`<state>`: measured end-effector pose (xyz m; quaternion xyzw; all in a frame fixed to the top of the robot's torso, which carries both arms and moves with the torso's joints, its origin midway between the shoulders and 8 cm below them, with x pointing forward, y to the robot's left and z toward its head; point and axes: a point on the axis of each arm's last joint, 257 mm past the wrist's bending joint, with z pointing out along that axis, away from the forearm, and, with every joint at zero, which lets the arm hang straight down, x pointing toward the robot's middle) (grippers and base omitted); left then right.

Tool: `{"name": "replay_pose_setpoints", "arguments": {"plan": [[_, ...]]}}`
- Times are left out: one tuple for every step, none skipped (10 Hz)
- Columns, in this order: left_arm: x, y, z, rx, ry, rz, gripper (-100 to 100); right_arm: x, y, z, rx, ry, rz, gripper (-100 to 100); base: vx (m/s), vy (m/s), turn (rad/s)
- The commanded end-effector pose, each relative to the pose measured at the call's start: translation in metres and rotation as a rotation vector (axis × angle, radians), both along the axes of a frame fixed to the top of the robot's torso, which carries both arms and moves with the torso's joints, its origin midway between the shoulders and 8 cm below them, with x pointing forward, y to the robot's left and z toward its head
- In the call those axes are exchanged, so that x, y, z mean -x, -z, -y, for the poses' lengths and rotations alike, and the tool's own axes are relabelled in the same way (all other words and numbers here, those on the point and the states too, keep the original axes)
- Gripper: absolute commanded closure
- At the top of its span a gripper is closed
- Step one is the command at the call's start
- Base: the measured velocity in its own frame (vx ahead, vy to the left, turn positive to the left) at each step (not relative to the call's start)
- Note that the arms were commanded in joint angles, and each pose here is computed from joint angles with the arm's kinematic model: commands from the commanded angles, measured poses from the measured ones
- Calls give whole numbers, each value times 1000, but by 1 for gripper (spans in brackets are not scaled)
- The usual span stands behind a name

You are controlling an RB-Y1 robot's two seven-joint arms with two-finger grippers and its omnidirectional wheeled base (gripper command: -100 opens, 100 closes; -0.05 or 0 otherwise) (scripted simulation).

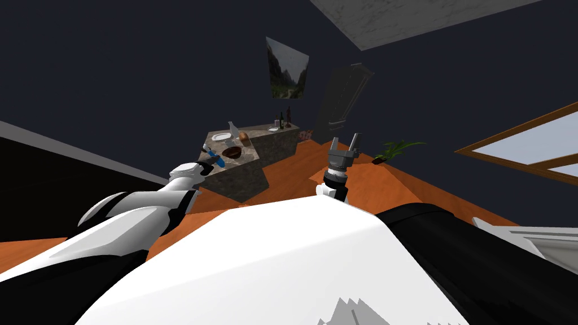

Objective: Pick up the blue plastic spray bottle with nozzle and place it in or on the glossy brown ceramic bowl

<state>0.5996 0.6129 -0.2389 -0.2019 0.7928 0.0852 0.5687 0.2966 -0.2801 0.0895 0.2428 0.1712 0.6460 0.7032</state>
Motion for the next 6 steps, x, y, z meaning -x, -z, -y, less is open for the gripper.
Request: {"name": "replay_pose_setpoints", "arguments": {"plan": [[0, 0, 0, 0, 0, 0, 100, 0, 0, 0, 0, 0, 0, 0, 0, 0, 0], [0, 0, 0, 0, 0, 0, 100, 0, 0, 0, 0, 0, 0, 0, 1, -2, -16], [-1, -1, 1, -1, 3, 1, 100, 0, 0, 0, 0, 0, 0, 0, -1, 0, 11], [0, 0, 0, -2, 1, 0, 100, 0, 0, 0, 0, 0, 0, 0, 0, 0, 0], [0, 0, 0, -2, 1, -1, 100, 0, 0, 0, 0, 0, 0, 0, 0, 0, 0], [0, 0, 0, -2, 1, -1, 0, 0, 0, 0, 0, 0, 0, 0, 0, 0, 0]]}}
